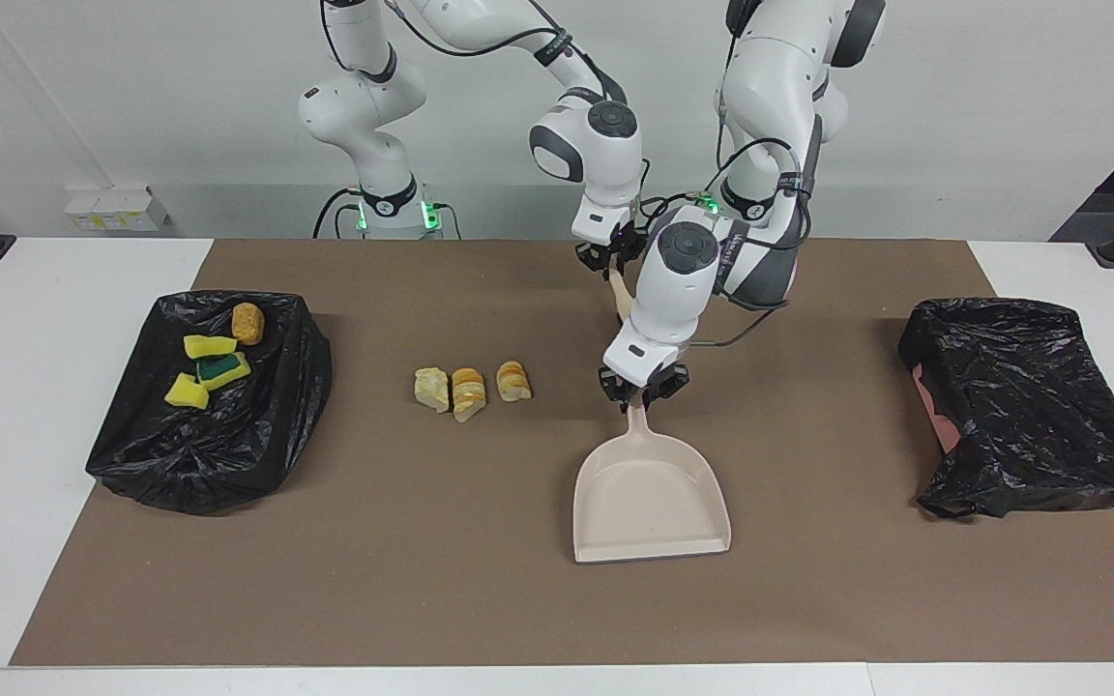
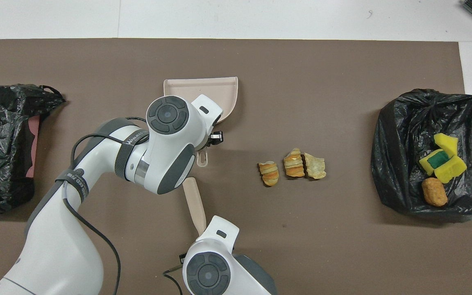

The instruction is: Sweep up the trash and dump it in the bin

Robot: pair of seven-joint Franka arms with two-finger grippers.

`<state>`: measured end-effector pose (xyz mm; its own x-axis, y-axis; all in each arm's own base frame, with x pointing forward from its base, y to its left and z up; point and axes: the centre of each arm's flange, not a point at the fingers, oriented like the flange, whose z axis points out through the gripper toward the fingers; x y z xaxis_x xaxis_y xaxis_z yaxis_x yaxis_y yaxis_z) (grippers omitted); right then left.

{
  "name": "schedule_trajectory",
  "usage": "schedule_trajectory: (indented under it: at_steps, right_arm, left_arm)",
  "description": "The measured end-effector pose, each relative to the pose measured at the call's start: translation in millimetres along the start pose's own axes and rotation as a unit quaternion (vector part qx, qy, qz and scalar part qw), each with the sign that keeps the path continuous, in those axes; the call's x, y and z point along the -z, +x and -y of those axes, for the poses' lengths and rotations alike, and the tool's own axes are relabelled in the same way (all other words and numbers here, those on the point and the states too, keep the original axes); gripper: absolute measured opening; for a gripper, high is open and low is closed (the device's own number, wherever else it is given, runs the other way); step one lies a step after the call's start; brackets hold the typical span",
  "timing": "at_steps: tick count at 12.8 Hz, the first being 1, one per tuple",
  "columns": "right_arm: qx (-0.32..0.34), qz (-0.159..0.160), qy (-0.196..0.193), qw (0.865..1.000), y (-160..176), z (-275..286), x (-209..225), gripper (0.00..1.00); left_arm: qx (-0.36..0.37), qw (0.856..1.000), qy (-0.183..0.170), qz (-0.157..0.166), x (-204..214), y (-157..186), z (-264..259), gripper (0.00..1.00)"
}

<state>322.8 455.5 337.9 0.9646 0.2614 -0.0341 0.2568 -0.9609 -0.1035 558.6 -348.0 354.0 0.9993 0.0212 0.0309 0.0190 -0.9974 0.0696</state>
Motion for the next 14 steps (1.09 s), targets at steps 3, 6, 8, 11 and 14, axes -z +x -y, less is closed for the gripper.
schedule_trajectory:
  at_steps: [3,6,8,11,14]
  right_arm:
    - [-0.010,0.006,-0.008,1.000,8,-9,13,0.26]
    - [-0.024,0.011,-0.025,0.999,23,-53,55,0.26]
    - [-0.035,0.016,-0.036,0.999,30,-89,83,0.26]
    - [-0.056,0.014,-0.054,0.997,43,-162,121,0.26]
    - [-0.078,0.008,-0.092,0.993,57,-234,131,0.26]
  left_arm:
    - [-0.025,0.999,0.022,0.008,25,5,12,0.31]
    - [-0.083,0.996,0.029,0.015,59,12,36,0.31]
    - [-0.128,0.991,0.029,0.018,67,17,51,0.31]
    - [-0.245,0.968,0.034,0.047,65,19,69,0.31]
    - [-0.367,0.926,0.038,0.083,59,16,87,0.31]
